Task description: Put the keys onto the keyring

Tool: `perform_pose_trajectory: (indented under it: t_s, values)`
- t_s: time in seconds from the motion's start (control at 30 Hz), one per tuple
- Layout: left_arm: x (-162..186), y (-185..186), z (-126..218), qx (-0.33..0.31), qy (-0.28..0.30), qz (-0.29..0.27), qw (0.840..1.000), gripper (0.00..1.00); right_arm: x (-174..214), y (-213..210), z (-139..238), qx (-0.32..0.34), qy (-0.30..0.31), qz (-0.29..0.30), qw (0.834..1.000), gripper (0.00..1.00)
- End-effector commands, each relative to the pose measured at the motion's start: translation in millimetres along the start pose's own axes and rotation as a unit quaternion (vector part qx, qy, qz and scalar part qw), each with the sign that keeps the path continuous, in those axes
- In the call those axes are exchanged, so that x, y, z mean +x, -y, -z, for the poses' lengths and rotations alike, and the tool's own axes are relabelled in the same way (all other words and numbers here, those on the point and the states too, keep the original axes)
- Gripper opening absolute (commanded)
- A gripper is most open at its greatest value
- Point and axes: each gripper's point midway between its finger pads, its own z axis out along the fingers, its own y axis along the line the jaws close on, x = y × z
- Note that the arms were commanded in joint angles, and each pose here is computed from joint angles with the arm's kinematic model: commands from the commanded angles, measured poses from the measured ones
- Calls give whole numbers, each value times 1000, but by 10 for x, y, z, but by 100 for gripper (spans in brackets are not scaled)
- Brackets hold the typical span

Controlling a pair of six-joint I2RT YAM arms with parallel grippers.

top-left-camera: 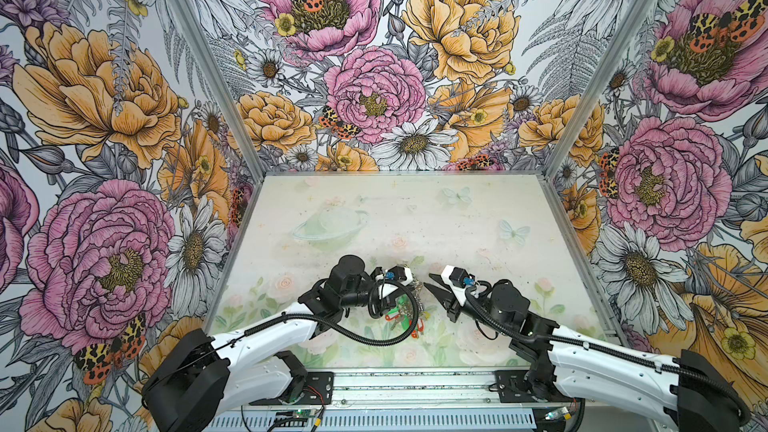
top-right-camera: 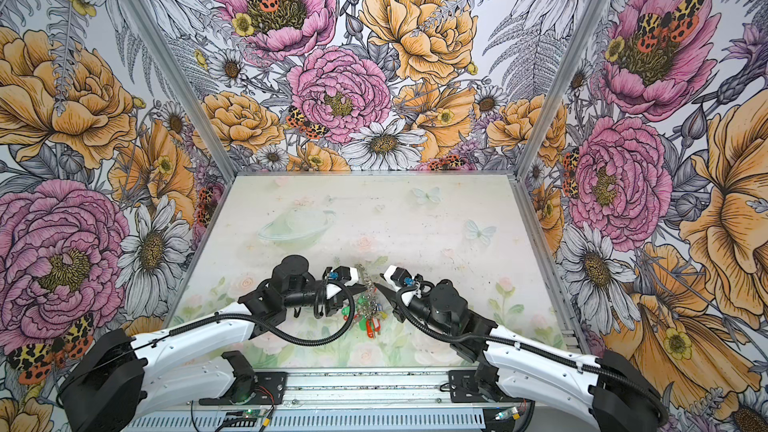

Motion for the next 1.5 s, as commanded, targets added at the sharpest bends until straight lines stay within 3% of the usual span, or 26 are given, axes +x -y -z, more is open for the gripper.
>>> perform_pose_trajectory:
  t_s: [0.0,0.27,0.7,1.2,1.47]
  values:
    - [-153,180,47,42,27,-48,998,0,80,-221,73,-76,-47,30,996,28]
    - [-188,315,75,65,35,-71,995,0,9,-393,36,-140,-75,36,987,29]
    - [-177,350,77,69,34,-76,994,0,41,-429,11,-156,-91,28,983,25]
    - [-165,366,52,78,32,-68,994,0,47,-430,-48,-159,-94,18,983,15]
    - [-151,370,39,80,30,-65,994,0,68,-442,-85,-163,-98,12,982,3]
